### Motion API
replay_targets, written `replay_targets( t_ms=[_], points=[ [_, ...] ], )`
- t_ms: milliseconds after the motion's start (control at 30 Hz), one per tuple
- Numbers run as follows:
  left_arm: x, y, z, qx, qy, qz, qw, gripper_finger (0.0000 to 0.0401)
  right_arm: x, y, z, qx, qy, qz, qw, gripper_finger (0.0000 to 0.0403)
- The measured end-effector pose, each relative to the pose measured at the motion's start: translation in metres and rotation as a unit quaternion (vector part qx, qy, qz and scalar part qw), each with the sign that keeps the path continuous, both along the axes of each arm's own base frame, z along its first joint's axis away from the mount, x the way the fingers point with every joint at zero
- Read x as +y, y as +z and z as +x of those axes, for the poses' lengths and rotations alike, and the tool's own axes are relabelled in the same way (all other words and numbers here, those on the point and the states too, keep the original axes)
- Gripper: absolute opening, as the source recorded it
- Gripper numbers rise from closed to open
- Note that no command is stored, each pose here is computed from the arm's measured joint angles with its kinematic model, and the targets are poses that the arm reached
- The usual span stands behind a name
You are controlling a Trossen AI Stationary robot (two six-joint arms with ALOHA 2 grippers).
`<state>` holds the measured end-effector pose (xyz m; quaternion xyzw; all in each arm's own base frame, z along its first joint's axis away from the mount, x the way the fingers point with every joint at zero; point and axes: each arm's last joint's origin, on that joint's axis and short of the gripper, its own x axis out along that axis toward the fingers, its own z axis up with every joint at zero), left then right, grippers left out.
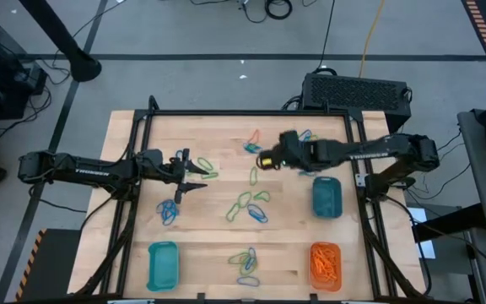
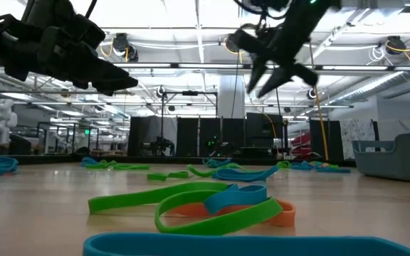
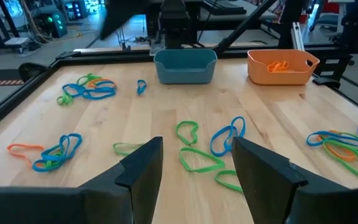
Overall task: Sort rubber bands into baskets
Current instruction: Put the orange rubber band into the orange bin
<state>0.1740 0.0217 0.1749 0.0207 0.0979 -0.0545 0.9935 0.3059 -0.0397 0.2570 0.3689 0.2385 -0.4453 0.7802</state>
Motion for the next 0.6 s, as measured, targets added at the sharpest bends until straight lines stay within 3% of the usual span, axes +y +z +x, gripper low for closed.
replay_targets(
  t_ms=[200, 600],
  points=[
    [0.000, -0.005, 0.002, 0.020, 0.000, -0.005, 1.000, 0.0200, -0.034, -0.007, 0.023, -0.052, 0.000, -0.044, 0.998, 0.0096],
    [-0.006, -0.010, 0.006, 0.028, -0.006, 0.025, 0.999, 0.0200, -0.096, -0.059, 0.034, -0.031, -0.001, 0.037, 0.999, 0.0091]
  ],
)
